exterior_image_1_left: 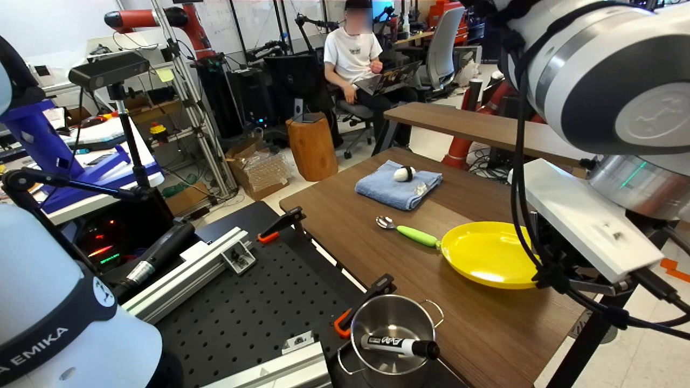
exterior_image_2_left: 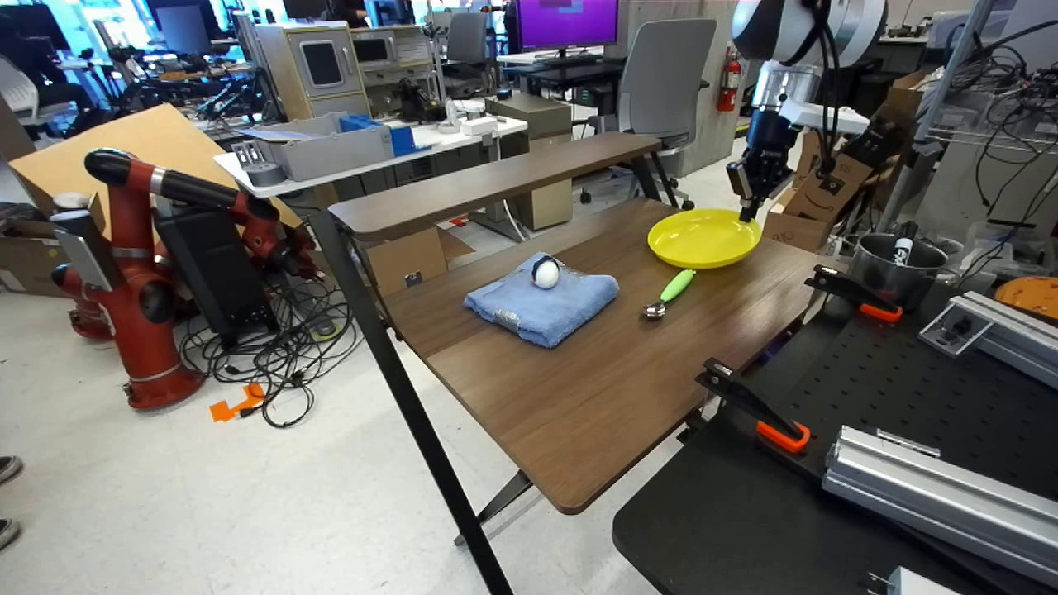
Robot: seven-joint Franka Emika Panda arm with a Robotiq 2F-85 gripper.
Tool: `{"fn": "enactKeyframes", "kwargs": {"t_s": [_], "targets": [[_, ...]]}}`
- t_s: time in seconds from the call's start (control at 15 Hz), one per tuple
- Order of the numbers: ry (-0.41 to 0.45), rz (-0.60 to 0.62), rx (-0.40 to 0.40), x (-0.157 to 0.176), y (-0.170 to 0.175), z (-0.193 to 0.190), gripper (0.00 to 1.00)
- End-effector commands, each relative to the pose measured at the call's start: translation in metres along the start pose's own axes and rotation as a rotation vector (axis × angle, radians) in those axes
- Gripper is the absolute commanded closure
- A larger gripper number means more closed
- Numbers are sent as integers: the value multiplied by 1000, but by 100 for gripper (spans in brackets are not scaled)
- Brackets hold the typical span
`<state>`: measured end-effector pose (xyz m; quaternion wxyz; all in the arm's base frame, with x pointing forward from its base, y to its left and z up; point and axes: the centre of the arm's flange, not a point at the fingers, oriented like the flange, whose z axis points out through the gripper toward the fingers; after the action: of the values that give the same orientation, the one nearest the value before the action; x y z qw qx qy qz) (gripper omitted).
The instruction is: Move the yellow plate to the front right side of the table
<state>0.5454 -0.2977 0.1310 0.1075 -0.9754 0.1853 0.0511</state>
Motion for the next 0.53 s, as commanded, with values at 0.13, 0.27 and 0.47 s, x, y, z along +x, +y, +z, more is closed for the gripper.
{"fn": "enactKeyframes", "kwargs": {"t_s": [0.13, 0.27, 0.47], "targets": [[-36, 31, -7, 26, 7, 22, 99], [-47, 39, -12, 32, 7, 27, 99], [-51, 62, -15, 40, 7, 26, 64]]}}
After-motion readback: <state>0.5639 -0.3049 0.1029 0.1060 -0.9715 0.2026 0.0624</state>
